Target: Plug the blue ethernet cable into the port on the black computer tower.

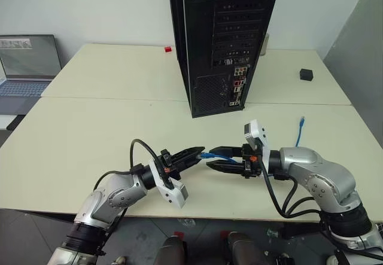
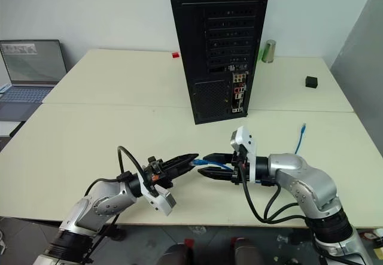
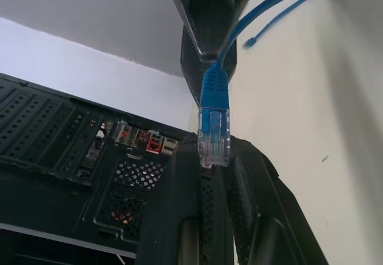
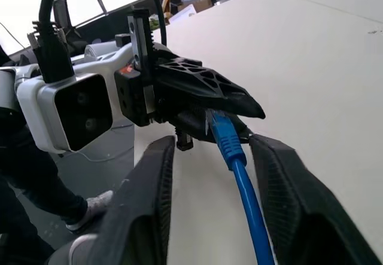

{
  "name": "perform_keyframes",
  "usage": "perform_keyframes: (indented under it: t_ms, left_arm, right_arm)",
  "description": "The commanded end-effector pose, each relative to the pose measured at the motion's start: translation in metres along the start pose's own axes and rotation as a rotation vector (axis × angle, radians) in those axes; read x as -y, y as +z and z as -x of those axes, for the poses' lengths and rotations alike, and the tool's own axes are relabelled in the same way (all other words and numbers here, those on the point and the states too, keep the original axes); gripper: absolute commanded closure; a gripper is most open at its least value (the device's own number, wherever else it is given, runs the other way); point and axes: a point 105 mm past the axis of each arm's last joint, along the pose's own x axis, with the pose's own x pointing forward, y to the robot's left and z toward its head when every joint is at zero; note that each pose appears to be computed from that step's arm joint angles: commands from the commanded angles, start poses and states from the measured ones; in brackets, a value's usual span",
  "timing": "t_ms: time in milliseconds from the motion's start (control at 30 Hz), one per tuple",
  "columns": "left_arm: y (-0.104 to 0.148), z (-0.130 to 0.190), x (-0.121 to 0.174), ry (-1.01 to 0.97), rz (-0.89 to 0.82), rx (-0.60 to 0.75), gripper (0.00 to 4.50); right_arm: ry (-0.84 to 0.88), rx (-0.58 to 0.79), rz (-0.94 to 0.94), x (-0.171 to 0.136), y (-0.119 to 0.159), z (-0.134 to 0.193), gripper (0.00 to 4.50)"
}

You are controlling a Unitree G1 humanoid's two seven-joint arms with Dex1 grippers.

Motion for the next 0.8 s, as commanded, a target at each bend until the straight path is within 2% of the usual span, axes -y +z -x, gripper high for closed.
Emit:
perform_keyframes:
  t_ms: [33, 167, 200, 500, 533, 567, 600, 633, 800]
  left_arm:
    - [0.005, -0.001, -0.008, 0.023, -0.033, 0.021, 4.24]
    - [0.006, 0.0, -0.007, 0.022, -0.036, 0.019, 4.24]
    - [0.006, 0.0, -0.006, 0.021, -0.037, 0.02, 4.25]
    - [0.009, 0.0, -0.002, 0.006, 0.007, 0.036, 4.25]
    - [0.008, 0.001, -0.003, 0.014, 0.025, 0.035, 3.9]
    - [0.008, 0.001, -0.003, 0.019, 0.037, 0.032, 3.9]
    - [0.007, 0.001, -0.004, 0.022, 0.048, 0.029, 3.52]
    - [0.007, 0.002, -0.004, 0.02, 0.057, 0.027, 3.47]
    - [0.0, 0.003, -0.008, 0.038, 0.128, -0.015, 2.61]
  right_arm:
    - [0.007, 0.018, 0.053, 0.0, 0.009, -0.001, 3.48]
    - [0.009, 0.018, 0.052, 0.001, 0.009, -0.001, 4.42]
    - [0.011, 0.015, 0.051, 0.001, 0.009, -0.001, 4.5]
    - [0.02, -0.011, 0.045, 0.004, 0.008, 0.003, 4.5]
    - [0.019, -0.014, 0.045, 0.005, 0.008, 0.004, 4.5]
    - [0.019, -0.016, 0.046, 0.005, 0.008, 0.004, 4.5]
    - [0.017, -0.018, 0.047, 0.006, 0.008, 0.005, 4.5]
    - [0.013, -0.02, 0.048, 0.007, 0.009, 0.006, 4.5]
    - [-0.021, -0.022, 0.053, 0.012, 0.009, 0.014, 4.5]
